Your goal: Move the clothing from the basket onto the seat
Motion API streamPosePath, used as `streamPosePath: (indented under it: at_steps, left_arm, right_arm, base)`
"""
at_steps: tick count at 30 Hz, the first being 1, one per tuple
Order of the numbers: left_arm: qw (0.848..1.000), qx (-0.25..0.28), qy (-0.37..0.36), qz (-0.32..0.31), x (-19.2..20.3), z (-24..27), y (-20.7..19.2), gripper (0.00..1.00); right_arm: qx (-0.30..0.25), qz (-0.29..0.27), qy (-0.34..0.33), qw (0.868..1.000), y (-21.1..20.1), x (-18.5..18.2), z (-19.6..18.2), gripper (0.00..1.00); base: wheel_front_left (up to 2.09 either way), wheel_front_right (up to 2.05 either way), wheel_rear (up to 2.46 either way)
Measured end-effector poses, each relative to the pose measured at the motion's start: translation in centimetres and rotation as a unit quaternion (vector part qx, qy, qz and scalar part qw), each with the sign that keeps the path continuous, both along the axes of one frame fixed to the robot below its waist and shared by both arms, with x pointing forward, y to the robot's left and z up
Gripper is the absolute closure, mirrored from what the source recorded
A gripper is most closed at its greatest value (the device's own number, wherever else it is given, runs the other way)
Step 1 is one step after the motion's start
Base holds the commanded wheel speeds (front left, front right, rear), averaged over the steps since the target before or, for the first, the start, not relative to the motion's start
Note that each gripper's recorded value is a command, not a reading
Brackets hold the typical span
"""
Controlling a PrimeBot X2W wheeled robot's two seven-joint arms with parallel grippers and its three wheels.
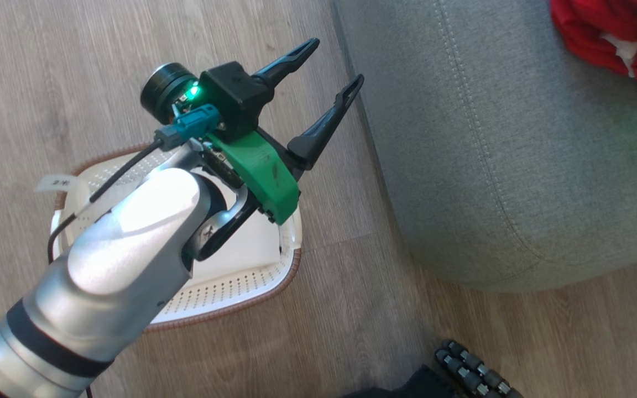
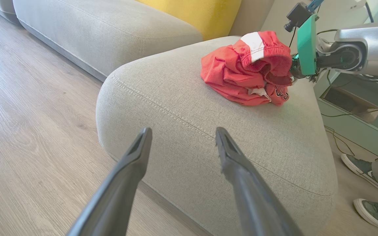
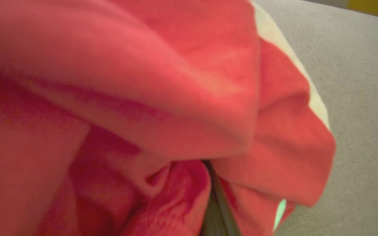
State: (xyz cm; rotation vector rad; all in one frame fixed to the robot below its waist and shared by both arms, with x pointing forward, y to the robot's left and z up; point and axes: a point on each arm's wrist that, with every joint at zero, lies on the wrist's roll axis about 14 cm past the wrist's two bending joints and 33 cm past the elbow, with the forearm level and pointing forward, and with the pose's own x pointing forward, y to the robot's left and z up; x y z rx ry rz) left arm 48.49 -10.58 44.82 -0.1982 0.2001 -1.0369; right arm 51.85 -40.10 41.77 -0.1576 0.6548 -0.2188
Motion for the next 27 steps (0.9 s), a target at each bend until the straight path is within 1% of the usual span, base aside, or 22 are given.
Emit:
streamPosePath:
  at_steps: [4,5,6,7,8,17,20,24,27]
  left_arm:
    - [1.0,-0.003,-0.01,0.001,0.0,0.8,0.0,0.0]
    - [1.0,-0.003,-0.012,0.001,-0.1,1.0,-0.1,0.0]
    - [1.0,-0.003,-0.015,0.001,-0.1,1.2,-0.1,0.0]
    - [1.0,-0.004,-0.017,0.0,-0.1,1.5,-0.2,0.0]
    - [1.0,-0.005,-0.021,0.001,-0.2,1.7,-0.2,0.0]
    - [0.999,-0.014,-0.042,0.001,-1.2,4.4,-0.5,0.0]
    - [0.999,-0.014,-0.04,0.0,-2.1,4.9,-0.5,0.0]
    - [0.999,-0.013,-0.045,0.002,-3.2,5.9,-0.6,0.0]
    - [0.998,-0.016,-0.053,0.004,-3.9,6.9,-0.6,0.0]
  right_arm:
    - [0.012,0.0,0.012,1.0,0.2,-0.4,0.4,1.0]
    - [0.014,0.001,0.012,1.0,0.3,-0.5,0.6,0.87]
    - [0.016,0.0,0.011,1.0,0.3,-0.6,0.9,0.56]
    - [0.017,0.001,0.009,1.0,0.2,-0.7,1.1,0.15]
    - [0.018,0.001,0.007,1.0,0.2,-0.8,1.4,0.0]
    - [0.016,0.012,0.003,1.0,0.1,-2.7,4.6,0.0]
    - [0.019,0.014,0.011,1.0,0.0,-4.1,5.6,0.0]
    - [0.031,0.016,0.026,0.999,0.2,-6.6,5.9,0.0]
    - [0.035,0.021,0.018,0.999,0.1,-8.0,7.0,0.0]
  base:
    - [0.0,0.0,0.0]
    - [0.0,0.0,0.0]
    - [0.0,0.0,0.0]
    - [0.0,0.0,0.0]
    - [0.0,0.0,0.0]
    - [0.0,0.0,0.0]
    - [0.0,0.0,0.0]
    - [0.0,0.0,0.0]
    - [0.0,0.0,0.0]
